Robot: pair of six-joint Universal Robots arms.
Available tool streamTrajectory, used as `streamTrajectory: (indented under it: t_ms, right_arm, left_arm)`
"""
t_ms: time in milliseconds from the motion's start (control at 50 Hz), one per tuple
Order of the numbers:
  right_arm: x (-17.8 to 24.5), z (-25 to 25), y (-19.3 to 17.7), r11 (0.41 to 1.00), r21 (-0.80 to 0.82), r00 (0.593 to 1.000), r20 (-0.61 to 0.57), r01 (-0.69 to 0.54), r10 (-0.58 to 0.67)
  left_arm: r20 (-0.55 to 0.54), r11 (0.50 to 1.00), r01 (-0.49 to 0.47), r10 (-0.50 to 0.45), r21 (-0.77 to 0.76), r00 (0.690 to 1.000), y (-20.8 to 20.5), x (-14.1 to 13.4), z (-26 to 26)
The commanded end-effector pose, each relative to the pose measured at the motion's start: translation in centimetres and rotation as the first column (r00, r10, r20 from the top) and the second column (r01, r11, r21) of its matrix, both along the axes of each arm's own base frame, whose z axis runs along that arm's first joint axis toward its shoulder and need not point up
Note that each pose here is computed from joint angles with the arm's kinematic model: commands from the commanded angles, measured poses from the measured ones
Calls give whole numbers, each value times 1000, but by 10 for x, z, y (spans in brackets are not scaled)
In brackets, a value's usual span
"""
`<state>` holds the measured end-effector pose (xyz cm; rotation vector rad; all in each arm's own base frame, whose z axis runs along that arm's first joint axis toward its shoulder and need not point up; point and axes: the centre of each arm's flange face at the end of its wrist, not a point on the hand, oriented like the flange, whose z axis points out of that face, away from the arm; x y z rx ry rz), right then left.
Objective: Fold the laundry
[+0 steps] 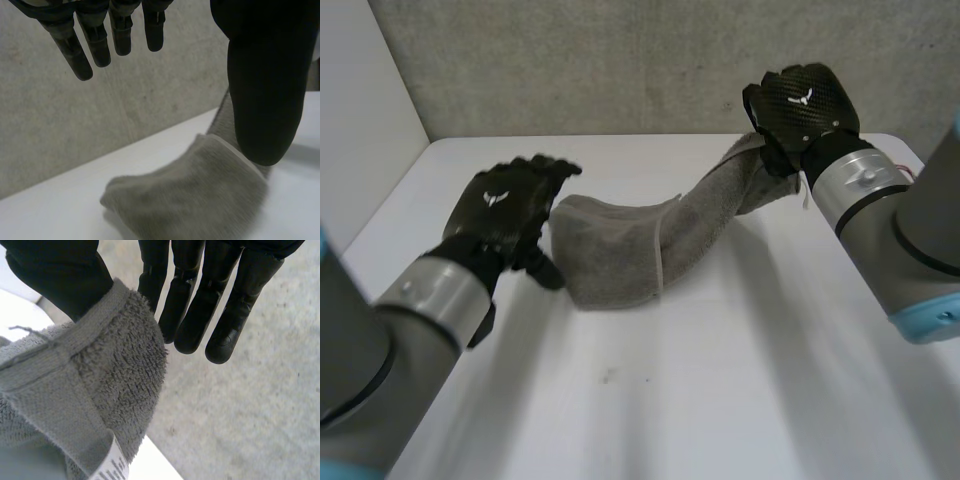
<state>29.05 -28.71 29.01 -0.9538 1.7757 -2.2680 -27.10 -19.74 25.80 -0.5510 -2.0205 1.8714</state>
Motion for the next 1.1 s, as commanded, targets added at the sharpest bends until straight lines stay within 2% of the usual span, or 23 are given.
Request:
streamTrajectory:
  t_ms: [20,80,180,280,420,560,600,620,660,680,700,720,760,820,900,920,940,980,1060,1100]
  right_arm:
    - [-2,37,40,991,-91,995,24,-99,102]
    - [-1,41,48,988,-103,993,27,-116,119]
    - [0,47,66,982,-125,989,28,-144,148]
    - [-2,45,66,983,-118,990,23,-138,142]
    - [-4,41,59,986,-110,992,21,-123,126]
    - [3,28,42,990,-83,993,7,-113,114]
    - [10,22,24,993,-71,995,-4,-96,96]
    - [10,22,24,993,-71,995,-4,-96,96]
    - [15,21,3,994,-93,998,-18,-64,63]
    - [15,21,3,994,-93,998,-18,-64,63]
    - [17,27,-8,992,-122,1000,-15,-26,24]
    - [18,33,-19,988,-152,1000,-5,21,-22]
    - [21,39,-29,982,-174,998,6,66,-66]
    - [27,49,-45,970,-213,993,41,119,-112]
    - [34,50,-56,966,-231,993,56,113,-103]
    - [36,46,-60,967,-230,994,52,108,-99]
    - [36,46,-60,967,-230,994,52,108,-99]
    - [40,34,-62,973,-209,995,37,97,-91]
    - [47,18,-58,981,-177,997,12,77,-76]
    - [54,5,-49,988,-148,999,-14,47,-50]
  left_arm:
    - [-8,997,75,-75,0,997,-61,-45,-18]
    - [-3,994,109,-109,15,994,-68,-55,-27]
    - [10,959,259,-262,115,965,-84,-83,-69]
    - [18,937,298,-306,182,952,-87,-91,-96]
    - [22,932,298,-309,207,951,-87,-91,-106]
    - [13,958,255,-259,134,966,-93,-87,-79]
    - [-5,982,184,-184,45,983,-99,-80,-45]
    - [-5,982,183,-183,45,983,-99,-80,-44]
    - [-44,994,83,-87,-68,995,-106,-67,-7]
    - [-45,994,83,-86,-68,995,-106,-66,-7]
    - [-74,992,29,-38,-119,997,-110,-56,13]
    - [-75,992,28,-37,-120,997,-110,-56,13]
    - [-117,983,-49,28,-177,993,-110,-39,43]
    - [-122,983,-55,34,-174,992,-95,-33,51]
    - [-87,992,-50,41,-114,995,-74,-24,37]
    - [-74,995,-48,41,-92,996,-57,-17,32]
    - [-74,995,-48,41,-92,996,-57,-17,32]
    - [-72,995,-46,40,-89,997,-24,-2,28]
    - [-81,993,-42,33,-114,996,0,9,16]
    - [-68,995,-17,10,-99,998,20,14,-6]
